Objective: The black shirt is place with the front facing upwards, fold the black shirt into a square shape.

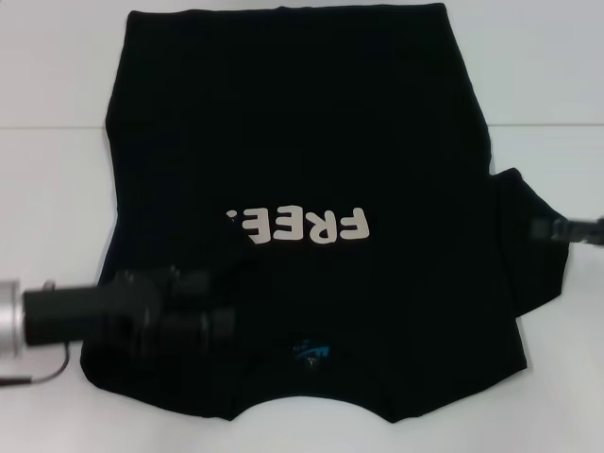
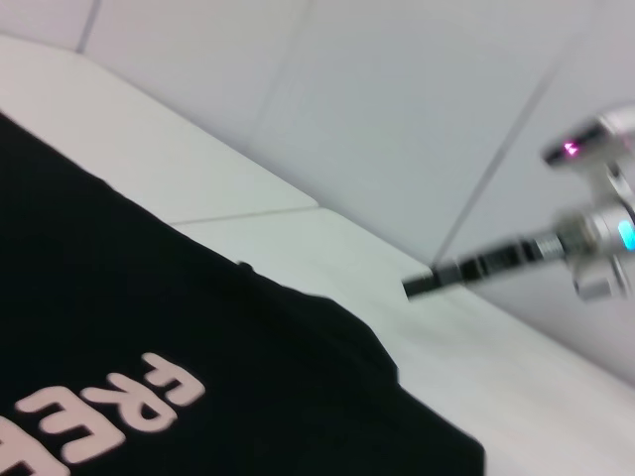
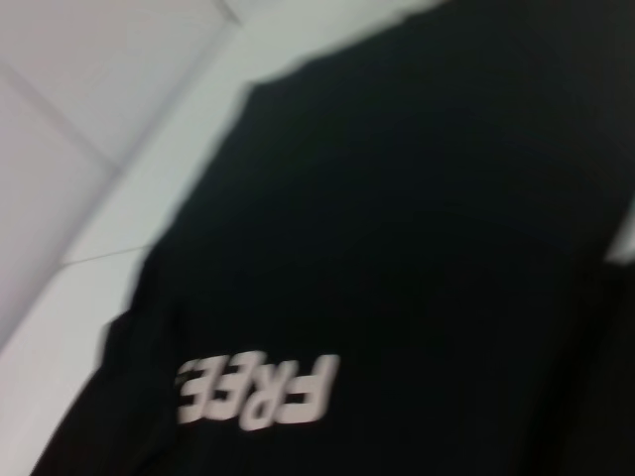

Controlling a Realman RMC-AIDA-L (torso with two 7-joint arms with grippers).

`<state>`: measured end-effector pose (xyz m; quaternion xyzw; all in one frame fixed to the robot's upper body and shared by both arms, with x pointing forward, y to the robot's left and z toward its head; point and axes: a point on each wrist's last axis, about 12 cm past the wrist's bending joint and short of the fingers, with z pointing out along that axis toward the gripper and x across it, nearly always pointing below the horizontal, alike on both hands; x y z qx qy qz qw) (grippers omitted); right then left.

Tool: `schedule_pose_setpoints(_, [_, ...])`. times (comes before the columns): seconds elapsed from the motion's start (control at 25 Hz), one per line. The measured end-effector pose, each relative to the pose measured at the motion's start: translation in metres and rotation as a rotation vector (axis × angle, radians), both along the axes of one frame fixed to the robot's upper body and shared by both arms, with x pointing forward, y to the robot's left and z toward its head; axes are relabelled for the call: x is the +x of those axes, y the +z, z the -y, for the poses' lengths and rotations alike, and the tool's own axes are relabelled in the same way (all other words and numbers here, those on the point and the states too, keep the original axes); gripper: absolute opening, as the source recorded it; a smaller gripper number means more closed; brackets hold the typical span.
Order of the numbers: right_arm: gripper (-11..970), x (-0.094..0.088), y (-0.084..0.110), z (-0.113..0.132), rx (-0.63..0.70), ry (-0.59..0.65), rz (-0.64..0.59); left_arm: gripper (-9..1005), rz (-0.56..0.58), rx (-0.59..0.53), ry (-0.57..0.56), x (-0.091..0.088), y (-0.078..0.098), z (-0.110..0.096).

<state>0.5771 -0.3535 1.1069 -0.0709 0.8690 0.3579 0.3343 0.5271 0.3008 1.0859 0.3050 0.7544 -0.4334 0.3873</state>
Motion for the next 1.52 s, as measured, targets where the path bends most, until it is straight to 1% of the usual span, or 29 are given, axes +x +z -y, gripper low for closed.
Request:
schedule_pose_setpoints(0.12, [795,0.012,0.02,0.014,-0.028,-0.091,-0.158,892,0.085,0.013,-0.053,-0.017,-0.007,-0.005])
schedule_pose_setpoints(0.2, [796,0.018,0.028,0.018,-0.063,-0.142,-0.239,892,0.144,0.014,-0.072,-0.029,-0.011,-0.01])
schedule_pose_setpoints(0.28, [796,0.024,0.034,0.018,-0.121,-0.177,-0.293,892,0.153,0.013,-0.06,-0.032,-0.012,-0.012])
schedule_pose_setpoints(0.36, [796,0.028,0.035,0.014,-0.16,-0.187,-0.318,892,0.155,0.013,-0.052,-0.034,-0.013,-0.013])
schedule_pose_setpoints(0.52, [796,0.036,0.029,0.001,-0.172,-0.188,-0.329,893,0.152,0.015,-0.052,-0.034,-0.014,-0.014])
schedule_pose_setpoints(0.56, [796,0.038,0.026,-0.001,-0.174,-0.19,-0.331,893,0.152,0.014,-0.053,-0.035,-0.014,-0.014])
schedule_pose_setpoints(0.6, [796,0.04,0.019,-0.004,-0.188,-0.197,-0.34,893,0.153,0.012,-0.054,-0.035,-0.014,-0.014])
schedule_pose_setpoints(0.64, [796,0.04,0.019,-0.004,-0.188,-0.197,-0.34,893,0.154,0.01,-0.056,-0.035,-0.014,-0.014])
schedule_pose_setpoints(0.76, [796,0.042,0.01,-0.004,-0.202,-0.215,-0.356,893,0.154,0.008,-0.059,-0.035,-0.013,-0.013])
schedule_pose_setpoints(0.96, [794,0.043,0.006,-0.004,-0.211,-0.238,-0.345,893,0.153,0.009,-0.056,-0.035,-0.014,-0.013])
schedule_pose_setpoints(1.08, [792,0.044,0.002,-0.009,-0.209,-0.237,-0.345,892,0.154,0.008,-0.056,-0.034,-0.014,-0.012])
schedule_pose_setpoints(1.16, [791,0.044,-0.005,-0.017,-0.214,-0.225,-0.355,892,0.154,0.007,-0.056,-0.034,-0.013,-0.012])
schedule_pose_setpoints(1.32, [788,0.044,-0.012,-0.022,-0.231,-0.223,-0.355,892,0.154,0.006,-0.057,-0.034,-0.013,-0.012])
schedule_pose_setpoints(1.52, [784,0.044,-0.014,-0.025,-0.234,-0.223,-0.351,892,0.155,0.003,-0.06,-0.034,-0.013,-0.011])
